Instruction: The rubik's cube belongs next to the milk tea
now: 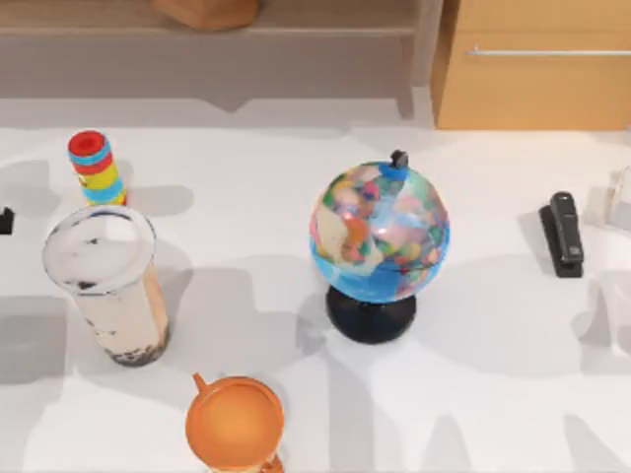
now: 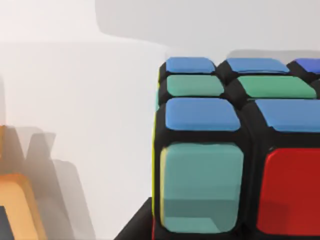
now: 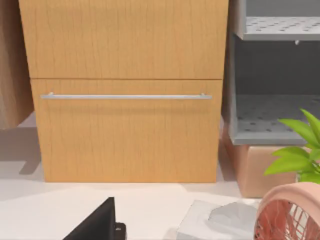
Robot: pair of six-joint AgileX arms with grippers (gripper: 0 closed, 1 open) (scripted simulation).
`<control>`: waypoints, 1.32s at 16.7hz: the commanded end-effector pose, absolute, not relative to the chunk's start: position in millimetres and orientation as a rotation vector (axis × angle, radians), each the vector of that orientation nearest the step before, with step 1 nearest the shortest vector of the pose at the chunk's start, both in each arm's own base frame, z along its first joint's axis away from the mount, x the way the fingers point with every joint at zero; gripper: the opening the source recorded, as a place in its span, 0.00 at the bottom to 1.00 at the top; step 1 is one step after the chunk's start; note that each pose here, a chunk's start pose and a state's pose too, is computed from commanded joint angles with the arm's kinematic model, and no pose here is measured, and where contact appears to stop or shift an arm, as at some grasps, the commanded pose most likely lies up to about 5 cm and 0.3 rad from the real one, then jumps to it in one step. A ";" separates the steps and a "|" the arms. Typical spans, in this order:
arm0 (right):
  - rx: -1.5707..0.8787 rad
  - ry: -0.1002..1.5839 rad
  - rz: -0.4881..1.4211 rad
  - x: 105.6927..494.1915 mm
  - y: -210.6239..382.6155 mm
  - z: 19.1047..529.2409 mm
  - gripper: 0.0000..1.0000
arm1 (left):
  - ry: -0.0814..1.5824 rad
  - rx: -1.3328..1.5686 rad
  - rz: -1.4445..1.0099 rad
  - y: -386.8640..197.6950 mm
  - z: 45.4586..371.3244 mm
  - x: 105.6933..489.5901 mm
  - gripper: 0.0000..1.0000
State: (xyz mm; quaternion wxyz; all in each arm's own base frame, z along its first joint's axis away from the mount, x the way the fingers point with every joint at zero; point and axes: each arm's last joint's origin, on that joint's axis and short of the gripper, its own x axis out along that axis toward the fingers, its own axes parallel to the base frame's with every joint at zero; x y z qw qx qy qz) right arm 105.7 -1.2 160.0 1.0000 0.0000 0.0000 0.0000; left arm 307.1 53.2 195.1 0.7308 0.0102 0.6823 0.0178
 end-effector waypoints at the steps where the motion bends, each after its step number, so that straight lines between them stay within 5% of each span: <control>1: 0.000 0.000 0.000 105.7 -1.2 160.0 1.00 | 1.510 0.023 0.034 52.0 191.9 306.7 0.00; 9: 0.000 0.000 0.000 105.7 -1.2 160.0 1.00 | 1.576 0.020 0.007 47.0 172.4 304.0 0.00; 22: 0.000 0.000 0.000 105.7 -1.2 160.0 1.00 | 1.576 0.020 0.007 47.0 172.4 304.0 0.98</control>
